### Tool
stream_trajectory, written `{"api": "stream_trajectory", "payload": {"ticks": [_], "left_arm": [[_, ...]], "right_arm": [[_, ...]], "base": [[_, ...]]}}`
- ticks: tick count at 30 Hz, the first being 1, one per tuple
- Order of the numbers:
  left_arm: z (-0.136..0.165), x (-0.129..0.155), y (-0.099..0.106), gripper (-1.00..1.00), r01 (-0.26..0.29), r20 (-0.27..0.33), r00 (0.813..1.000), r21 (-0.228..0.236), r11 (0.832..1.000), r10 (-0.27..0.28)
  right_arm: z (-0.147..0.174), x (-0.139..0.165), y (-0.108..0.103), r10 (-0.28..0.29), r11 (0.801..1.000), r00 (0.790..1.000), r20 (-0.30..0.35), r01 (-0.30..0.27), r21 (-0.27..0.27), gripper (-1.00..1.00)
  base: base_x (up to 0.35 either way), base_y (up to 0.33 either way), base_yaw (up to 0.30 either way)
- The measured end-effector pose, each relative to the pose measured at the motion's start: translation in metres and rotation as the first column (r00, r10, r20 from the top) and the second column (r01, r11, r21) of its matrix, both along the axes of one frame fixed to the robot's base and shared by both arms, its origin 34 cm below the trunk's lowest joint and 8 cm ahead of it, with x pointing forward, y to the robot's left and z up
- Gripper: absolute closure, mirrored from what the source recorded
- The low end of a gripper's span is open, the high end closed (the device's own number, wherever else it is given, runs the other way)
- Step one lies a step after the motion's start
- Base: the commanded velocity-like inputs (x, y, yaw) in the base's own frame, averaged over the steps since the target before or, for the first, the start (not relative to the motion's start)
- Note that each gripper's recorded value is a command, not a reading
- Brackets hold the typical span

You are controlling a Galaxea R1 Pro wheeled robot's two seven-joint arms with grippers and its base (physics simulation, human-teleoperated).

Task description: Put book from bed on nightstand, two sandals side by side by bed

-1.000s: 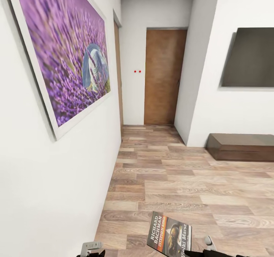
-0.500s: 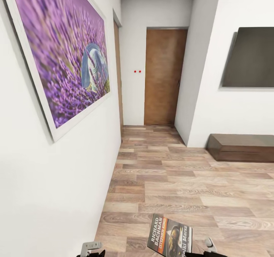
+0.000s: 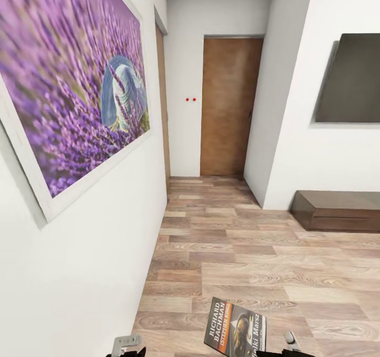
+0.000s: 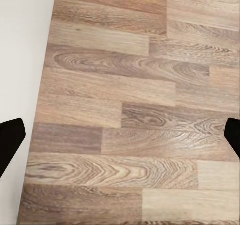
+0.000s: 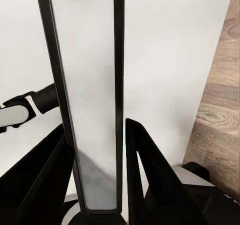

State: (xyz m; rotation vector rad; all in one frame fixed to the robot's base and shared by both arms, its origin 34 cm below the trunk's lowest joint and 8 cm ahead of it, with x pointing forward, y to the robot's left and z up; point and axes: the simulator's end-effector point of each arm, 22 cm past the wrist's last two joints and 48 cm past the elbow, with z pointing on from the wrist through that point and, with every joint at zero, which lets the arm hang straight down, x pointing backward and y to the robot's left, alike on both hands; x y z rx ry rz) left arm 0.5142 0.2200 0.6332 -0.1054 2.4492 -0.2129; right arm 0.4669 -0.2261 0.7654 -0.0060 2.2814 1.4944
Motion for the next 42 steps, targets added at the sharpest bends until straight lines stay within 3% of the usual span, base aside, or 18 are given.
{"api": "stream_trajectory", "payload": {"ticks": [21, 31, 42], "left_arm": [[0.0001, 0.0001, 0.0000, -1.00, 0.000, 0.000, 1.000, 0.000, 1.000, 0.000], [-0.0003, 0.0001, 0.0000, -1.00, 0.000, -0.001, 1.000, 0.000, 1.000, 0.000], [-0.0001, 0.0000, 0.0000, -1.00, 0.000, 0.000, 1.000, 0.000, 1.000, 0.000]], "right_arm": [[-0.0001, -0.0003, -0.0003, 0.001, 1.000, 1.000, 0.000, -0.001, -0.001, 1.00], [0.0002, 0.0004, -0.0003, -0.001, 1.000, 1.000, 0.000, 0.001, 0.001, 1.00], [0.0002, 0.0004, -0.0005, -0.002, 1.000, 1.000, 0.001, 0.002, 0.000, 1.00]], "base": [[0.330, 0.000, -0.001], [0.068, -0.005, -0.197], [0.261, -0.079, -0.018]]}}
